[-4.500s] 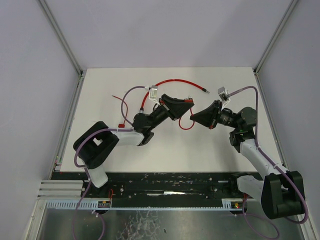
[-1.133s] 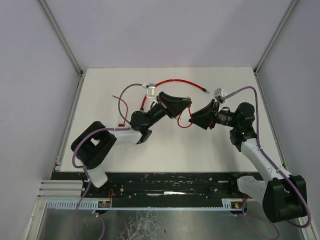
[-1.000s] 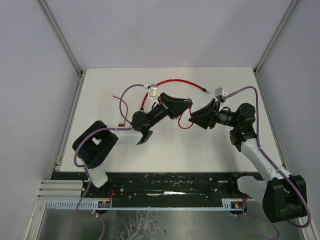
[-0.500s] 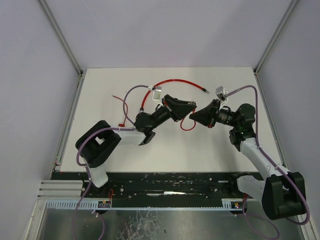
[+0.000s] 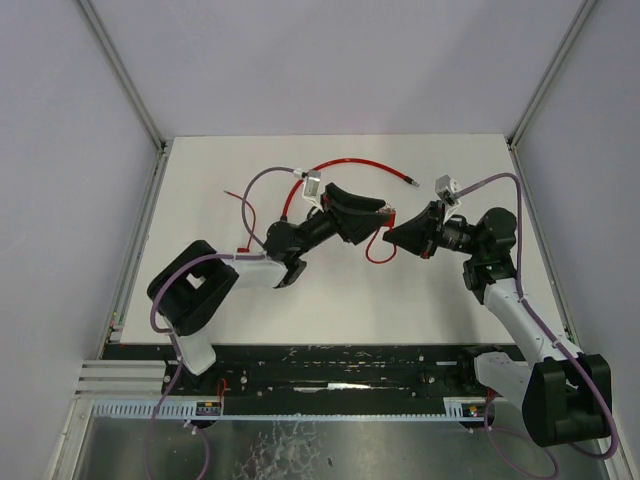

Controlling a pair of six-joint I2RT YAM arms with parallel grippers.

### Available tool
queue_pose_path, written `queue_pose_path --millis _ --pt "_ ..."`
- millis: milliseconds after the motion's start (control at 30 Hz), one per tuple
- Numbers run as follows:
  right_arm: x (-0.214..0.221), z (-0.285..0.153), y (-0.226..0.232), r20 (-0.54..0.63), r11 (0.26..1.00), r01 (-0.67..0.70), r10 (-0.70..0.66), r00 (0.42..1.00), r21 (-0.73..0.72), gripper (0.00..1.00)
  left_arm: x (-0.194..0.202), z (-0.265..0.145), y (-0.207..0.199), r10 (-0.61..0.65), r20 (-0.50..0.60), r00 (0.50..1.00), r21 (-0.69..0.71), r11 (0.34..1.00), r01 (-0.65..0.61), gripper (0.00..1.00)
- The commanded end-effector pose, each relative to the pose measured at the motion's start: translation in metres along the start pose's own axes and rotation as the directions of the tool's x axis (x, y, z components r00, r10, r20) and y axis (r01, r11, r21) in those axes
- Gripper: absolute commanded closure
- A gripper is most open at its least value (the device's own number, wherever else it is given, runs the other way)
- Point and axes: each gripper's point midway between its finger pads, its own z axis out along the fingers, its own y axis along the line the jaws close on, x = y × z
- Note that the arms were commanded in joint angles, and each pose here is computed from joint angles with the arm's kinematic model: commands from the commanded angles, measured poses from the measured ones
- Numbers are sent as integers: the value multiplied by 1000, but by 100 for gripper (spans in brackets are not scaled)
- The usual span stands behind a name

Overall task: Lock with the key
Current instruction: Lock the lock.

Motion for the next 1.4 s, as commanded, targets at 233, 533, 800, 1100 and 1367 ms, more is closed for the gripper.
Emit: queue_pose_path --millis 233,533,800,1100,1367 --pt "-19 0 8 -19 990 135 -136 990 -45 100 -1 -4 -2 118 -138 983 9 993 -118 42" --pt "-15 0 5 -35 990 135 -137 990 -40 100 14 0 -6 97 -230 968 66 994 -84 55" --pt "-12 -1 4 -57 987 155 -157 986 -44 100 20 2 -10 101 -269 958 110 991 -74 73" --pt "-8 -3 4 -79 984 173 -176 981 -49 95 19 0 -21 96 -254 962 169 984 -53 100" --pt "-6 -3 6 -78 988 142 -146 986 -56 68 0 -1 -33 16 -131 991 221 975 14 100"
